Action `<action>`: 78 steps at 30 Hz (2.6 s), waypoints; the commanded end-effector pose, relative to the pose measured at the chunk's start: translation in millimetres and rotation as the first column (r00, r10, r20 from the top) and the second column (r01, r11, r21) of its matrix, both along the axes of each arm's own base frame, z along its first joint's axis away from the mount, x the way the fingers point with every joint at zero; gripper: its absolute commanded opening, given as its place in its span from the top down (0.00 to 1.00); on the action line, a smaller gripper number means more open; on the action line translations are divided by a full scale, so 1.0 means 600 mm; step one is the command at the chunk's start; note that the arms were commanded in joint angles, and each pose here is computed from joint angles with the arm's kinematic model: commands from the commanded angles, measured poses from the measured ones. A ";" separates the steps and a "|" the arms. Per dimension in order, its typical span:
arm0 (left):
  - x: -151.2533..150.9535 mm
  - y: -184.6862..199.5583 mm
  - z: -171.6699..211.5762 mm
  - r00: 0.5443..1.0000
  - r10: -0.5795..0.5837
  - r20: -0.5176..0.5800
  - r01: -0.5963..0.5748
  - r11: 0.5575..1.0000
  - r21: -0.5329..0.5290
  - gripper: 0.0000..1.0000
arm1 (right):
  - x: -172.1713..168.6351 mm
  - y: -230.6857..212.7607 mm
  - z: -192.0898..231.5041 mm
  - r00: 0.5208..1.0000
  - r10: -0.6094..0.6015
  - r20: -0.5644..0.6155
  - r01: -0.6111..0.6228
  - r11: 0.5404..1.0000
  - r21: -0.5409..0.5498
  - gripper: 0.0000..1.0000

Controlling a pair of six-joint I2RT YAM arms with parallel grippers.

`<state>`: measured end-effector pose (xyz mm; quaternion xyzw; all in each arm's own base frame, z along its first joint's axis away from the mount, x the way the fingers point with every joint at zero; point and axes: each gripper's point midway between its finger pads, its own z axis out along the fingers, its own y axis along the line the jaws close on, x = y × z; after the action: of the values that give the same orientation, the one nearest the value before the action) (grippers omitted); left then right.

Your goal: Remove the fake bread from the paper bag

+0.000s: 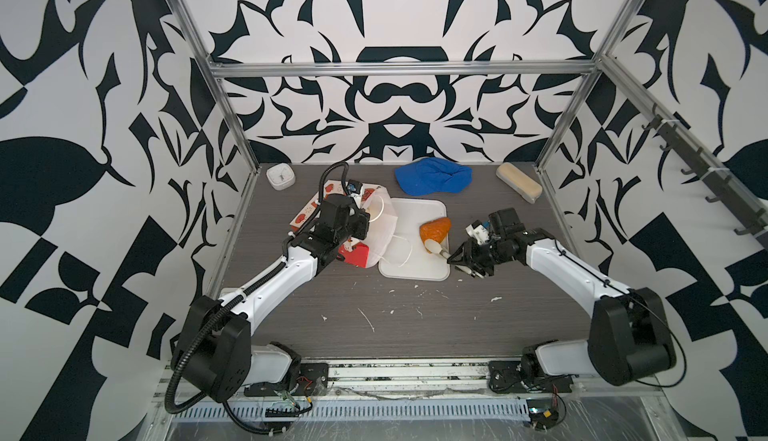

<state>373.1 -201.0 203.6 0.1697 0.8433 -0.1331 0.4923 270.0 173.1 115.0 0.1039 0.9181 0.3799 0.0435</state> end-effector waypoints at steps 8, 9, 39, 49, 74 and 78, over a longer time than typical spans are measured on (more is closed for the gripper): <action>0.003 -0.011 0.009 1.000 -0.014 0.017 0.015 0.999 -0.043 0.97 | 0.067 0.020 0.025 0.983 0.101 0.151 -0.103 0.995 0.006 0.60; 0.003 -0.011 0.008 1.000 -0.014 0.016 0.015 0.999 -0.042 0.97 | 0.068 0.021 0.024 0.984 0.101 0.148 -0.104 0.995 0.011 0.57; 0.001 -0.007 0.001 1.000 -0.008 0.026 0.010 0.999 -0.046 0.97 | -0.027 -0.029 0.064 0.998 0.004 0.056 0.001 0.996 -0.087 0.52; -0.001 -0.006 0.004 1.000 -0.015 0.016 0.015 0.999 -0.028 0.97 | -0.007 0.023 0.167 0.884 0.217 0.414 -0.138 0.968 -0.212 0.54; -0.021 -0.018 0.018 0.996 -0.089 -0.023 0.089 0.996 -0.021 0.95 | 0.031 0.227 0.125 0.531 0.588 0.609 -0.325 0.806 -0.495 0.51; -0.030 -0.019 0.020 0.993 -0.112 -0.026 0.111 0.994 -0.016 0.95 | 0.054 0.222 0.113 0.460 0.660 0.594 -0.295 0.745 -0.599 0.50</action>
<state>358.8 -207.3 190.2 0.1993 0.8541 -0.1499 0.4564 276.8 294.7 142.4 -0.3228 0.8888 0.1949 0.2604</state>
